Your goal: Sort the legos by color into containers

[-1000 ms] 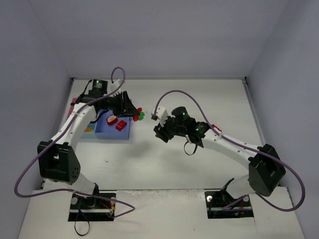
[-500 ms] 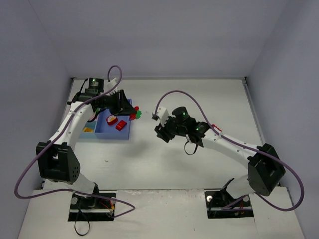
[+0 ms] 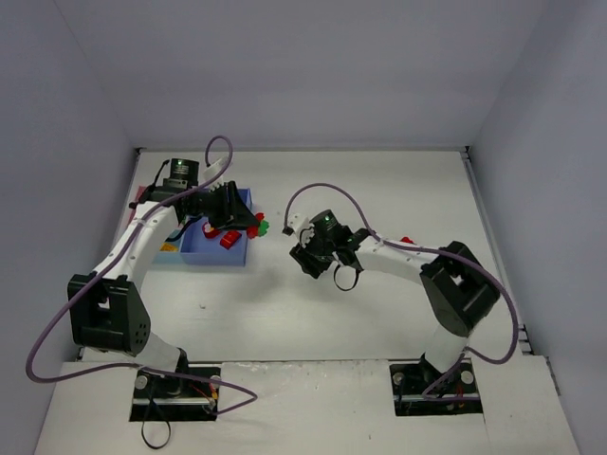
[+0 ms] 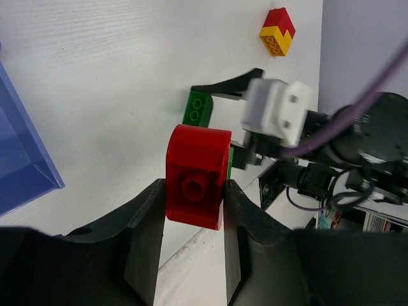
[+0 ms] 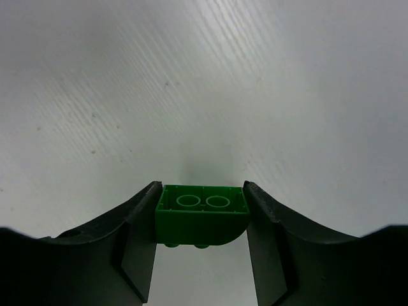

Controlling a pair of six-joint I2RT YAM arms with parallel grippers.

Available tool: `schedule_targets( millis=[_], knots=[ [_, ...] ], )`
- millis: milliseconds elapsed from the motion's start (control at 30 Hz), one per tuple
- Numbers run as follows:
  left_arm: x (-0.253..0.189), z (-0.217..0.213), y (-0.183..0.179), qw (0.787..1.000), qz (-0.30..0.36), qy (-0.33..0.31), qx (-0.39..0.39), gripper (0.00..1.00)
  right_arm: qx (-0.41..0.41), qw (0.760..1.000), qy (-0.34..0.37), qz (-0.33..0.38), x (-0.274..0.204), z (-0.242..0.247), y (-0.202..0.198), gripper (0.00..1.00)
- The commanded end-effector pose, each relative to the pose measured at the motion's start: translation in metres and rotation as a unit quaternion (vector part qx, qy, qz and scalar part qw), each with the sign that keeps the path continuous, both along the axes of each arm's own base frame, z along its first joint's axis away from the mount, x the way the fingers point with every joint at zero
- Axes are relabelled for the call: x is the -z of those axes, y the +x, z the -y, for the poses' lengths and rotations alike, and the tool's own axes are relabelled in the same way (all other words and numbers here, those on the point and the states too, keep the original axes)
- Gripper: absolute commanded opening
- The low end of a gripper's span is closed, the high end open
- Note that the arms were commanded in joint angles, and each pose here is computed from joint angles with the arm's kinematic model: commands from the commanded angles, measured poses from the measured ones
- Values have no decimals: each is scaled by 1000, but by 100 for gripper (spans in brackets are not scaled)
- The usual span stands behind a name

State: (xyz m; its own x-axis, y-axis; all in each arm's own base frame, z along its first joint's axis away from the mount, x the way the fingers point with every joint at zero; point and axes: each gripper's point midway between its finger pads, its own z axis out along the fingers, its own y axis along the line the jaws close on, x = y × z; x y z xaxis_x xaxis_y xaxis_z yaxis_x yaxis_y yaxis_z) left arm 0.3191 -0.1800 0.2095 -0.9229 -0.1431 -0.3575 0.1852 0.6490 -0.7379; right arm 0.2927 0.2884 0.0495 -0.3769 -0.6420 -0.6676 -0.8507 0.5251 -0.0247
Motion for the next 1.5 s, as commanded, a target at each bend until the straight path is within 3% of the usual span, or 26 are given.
schedule_targets(
  millis=[0, 133, 333, 500, 700, 933, 1467],
  knots=[
    [-26, 8, -3, 998, 53, -16, 15, 0, 46, 999, -19, -3, 5, 1, 19, 11],
    [-20, 14, -7, 999, 49, -9, 22, 0, 56, 998, -39, -12, 19, 3, 23, 20],
    [-16, 17, -9, 999, 47, -5, 27, 0, 47, 998, -45, -17, 26, 3, 23, 64],
    [-18, 17, -7, 998, 51, -7, 27, 0, 19, 999, -5, 25, -16, -5, 25, 82],
    [-25, 25, -7, 998, 53, -18, 40, 0, -12, 991, 75, 108, -93, -14, 23, 84],
    [-30, 40, -13, 996, 51, -30, 64, 0, -64, 972, 164, 157, -171, -33, 7, 77],
    [-44, 77, -26, 992, 55, -53, 103, 0, -103, 968, 171, 152, -181, -50, 1, 74]
  ],
)
